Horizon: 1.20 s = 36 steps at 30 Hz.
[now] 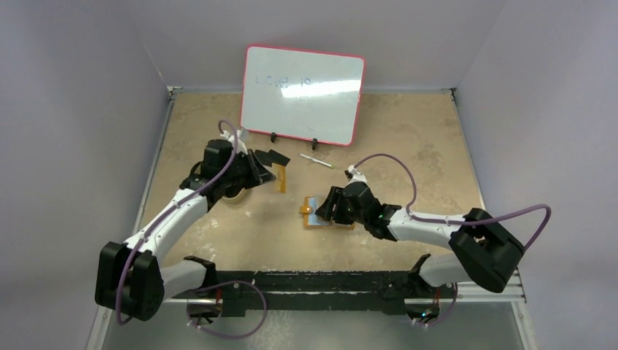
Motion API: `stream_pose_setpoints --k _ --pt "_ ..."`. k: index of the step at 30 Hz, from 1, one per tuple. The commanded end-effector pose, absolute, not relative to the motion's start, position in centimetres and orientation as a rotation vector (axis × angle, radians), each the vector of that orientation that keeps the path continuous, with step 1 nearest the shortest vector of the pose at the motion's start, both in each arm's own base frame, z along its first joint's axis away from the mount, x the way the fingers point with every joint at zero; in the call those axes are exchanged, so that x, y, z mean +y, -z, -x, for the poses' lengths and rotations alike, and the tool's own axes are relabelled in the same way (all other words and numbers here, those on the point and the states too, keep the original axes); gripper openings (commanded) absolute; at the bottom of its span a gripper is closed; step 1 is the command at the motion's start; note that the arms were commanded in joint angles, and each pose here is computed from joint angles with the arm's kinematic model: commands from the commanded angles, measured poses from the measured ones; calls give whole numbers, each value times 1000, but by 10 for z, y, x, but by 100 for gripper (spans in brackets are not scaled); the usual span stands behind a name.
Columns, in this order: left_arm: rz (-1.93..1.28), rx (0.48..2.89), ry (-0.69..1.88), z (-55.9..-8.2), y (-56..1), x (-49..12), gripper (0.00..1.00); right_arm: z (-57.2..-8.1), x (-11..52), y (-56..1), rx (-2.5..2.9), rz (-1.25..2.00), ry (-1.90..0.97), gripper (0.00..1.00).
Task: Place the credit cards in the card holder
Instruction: Turn over the card slot in the card holder.
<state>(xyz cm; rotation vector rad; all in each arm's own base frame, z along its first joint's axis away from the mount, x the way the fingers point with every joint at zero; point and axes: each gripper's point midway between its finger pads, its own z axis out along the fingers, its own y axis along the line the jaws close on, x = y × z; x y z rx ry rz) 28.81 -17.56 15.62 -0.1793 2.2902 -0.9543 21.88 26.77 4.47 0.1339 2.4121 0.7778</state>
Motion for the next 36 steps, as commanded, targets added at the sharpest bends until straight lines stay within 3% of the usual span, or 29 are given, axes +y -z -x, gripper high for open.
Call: stream_pose_setpoints --k 1,10,29,36 --pt "199 2193 1088 -297 -169 -204 0 -228 296 -90 2250 -109 -1027 55" --pt "157 2218 1110 -292 -162 -232 0 -223 297 -95 2205 -111 -1185 55" --pt "124 2361 1129 -254 -107 -278 0 -224 294 -88 2211 -144 -1210 55" --pt "120 2341 1172 -247 -110 -291 0 -229 283 -85 2279 -138 -1065 67"
